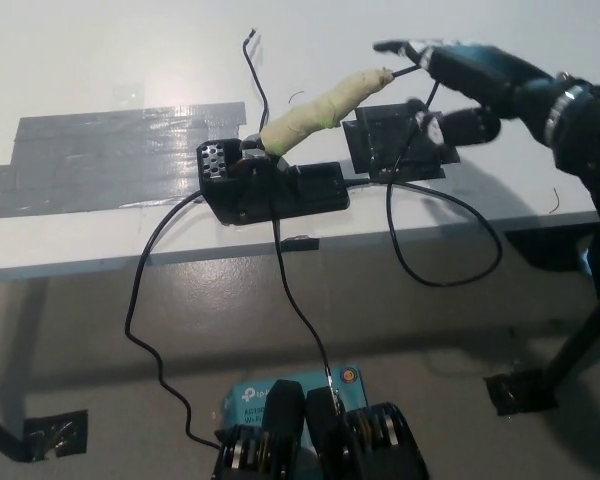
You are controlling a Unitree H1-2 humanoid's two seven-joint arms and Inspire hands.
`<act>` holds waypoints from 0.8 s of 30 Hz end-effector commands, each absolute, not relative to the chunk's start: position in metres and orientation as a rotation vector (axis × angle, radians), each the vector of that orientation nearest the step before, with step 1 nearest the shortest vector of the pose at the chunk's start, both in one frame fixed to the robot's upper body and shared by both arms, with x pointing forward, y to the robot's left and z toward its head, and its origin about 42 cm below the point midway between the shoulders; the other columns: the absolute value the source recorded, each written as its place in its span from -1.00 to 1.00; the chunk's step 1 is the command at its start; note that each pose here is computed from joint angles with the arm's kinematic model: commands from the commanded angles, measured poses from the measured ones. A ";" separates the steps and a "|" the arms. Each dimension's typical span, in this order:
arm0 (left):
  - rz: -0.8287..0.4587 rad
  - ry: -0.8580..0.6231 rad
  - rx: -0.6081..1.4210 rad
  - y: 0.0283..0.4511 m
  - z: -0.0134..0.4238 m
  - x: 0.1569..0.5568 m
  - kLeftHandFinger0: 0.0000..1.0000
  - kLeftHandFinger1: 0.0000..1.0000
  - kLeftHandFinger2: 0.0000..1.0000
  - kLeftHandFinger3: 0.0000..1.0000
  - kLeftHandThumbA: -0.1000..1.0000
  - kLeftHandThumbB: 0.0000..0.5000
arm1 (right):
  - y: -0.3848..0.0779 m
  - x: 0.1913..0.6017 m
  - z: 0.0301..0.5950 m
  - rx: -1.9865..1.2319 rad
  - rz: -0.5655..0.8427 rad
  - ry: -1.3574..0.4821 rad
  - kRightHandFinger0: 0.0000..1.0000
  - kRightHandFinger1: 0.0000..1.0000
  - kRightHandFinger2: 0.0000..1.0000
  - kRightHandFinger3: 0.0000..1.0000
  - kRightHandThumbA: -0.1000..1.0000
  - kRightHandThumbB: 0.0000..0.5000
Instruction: The robot uses its right hand to grab the soldering gun kept on the middle of the table and pulls it out of its base and keep it on the right side of the base
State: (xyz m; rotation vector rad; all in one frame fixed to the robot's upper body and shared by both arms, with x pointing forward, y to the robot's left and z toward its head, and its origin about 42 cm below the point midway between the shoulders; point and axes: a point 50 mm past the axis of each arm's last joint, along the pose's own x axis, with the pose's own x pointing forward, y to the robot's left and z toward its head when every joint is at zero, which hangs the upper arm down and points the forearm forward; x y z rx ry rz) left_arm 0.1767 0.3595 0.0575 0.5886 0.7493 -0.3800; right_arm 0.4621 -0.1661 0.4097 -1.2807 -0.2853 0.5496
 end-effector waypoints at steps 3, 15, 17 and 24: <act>-0.385 0.751 0.607 0.365 0.066 0.175 1.00 1.00 1.00 1.00 0.19 -0.34 | -0.148 0.453 0.454 -1.360 0.498 -0.468 1.00 1.00 1.00 1.00 -0.63 0.58; -0.385 0.754 0.624 0.366 0.066 0.175 1.00 1.00 1.00 1.00 0.17 -0.41 | -0.118 0.470 0.442 -1.530 0.538 -0.485 1.00 1.00 1.00 1.00 -0.61 0.86; -0.387 0.753 0.623 0.367 0.066 0.176 1.00 1.00 1.00 1.00 0.18 -0.42 | -0.115 0.474 0.438 -1.560 0.542 -0.472 1.00 1.00 1.00 1.00 -0.59 0.81; -0.416 0.739 0.625 0.360 0.069 0.181 1.00 1.00 1.00 1.00 0.20 -0.36 | -0.094 0.496 0.436 -1.712 0.538 -0.418 1.00 1.00 1.00 1.00 -0.56 0.79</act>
